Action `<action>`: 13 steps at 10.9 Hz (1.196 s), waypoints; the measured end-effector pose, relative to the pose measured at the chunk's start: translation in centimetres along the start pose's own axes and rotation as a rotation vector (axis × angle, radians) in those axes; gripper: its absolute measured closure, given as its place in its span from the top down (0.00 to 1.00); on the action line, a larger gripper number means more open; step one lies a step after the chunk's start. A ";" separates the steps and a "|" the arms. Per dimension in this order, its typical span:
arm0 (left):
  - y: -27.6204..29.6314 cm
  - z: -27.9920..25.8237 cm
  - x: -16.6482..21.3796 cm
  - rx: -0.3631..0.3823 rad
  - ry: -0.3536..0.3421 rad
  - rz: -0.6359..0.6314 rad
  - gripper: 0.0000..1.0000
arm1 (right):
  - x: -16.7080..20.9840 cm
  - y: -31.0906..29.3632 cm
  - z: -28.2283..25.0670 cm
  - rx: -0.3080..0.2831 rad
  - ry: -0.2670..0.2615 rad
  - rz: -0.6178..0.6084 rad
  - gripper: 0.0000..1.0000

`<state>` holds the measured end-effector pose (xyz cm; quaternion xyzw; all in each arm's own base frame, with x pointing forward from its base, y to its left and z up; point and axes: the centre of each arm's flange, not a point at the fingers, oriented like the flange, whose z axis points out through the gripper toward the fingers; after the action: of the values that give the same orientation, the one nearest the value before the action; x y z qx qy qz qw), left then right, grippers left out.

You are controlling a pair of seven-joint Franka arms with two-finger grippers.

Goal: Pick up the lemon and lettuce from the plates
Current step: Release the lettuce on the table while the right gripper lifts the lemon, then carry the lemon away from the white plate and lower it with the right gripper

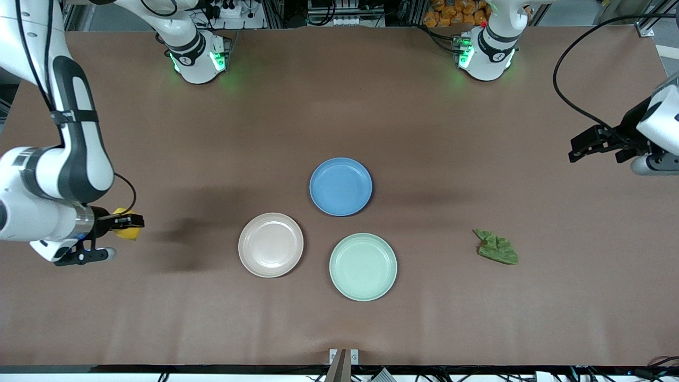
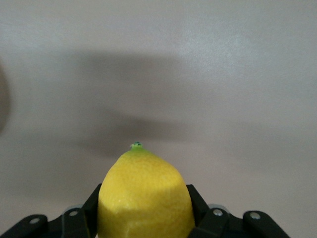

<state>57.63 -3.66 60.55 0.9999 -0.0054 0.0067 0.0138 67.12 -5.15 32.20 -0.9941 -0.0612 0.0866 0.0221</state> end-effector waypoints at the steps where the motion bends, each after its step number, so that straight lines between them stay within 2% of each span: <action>1: 0.0 -0.2 -0.3 0.001 0.004 0.000 1.00 | -0.2 0.1 1.7 -0.003 0.013 0.001 0.69; 4: 0.2 0.1 -0.3 0.001 0.009 0.004 1.00 | -1.3 0.1 6.1 -0.009 0.027 -0.015 0.69; 13: 0.0 -0.2 -0.2 0.000 0.029 0.000 1.00 | -2.6 -0.2 11.6 0.001 -0.018 -0.025 0.69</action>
<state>57.44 -3.69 60.78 0.9997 -0.0053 0.0212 0.0137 62.52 -4.94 21.27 -0.9924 -0.0736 0.0954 0.0233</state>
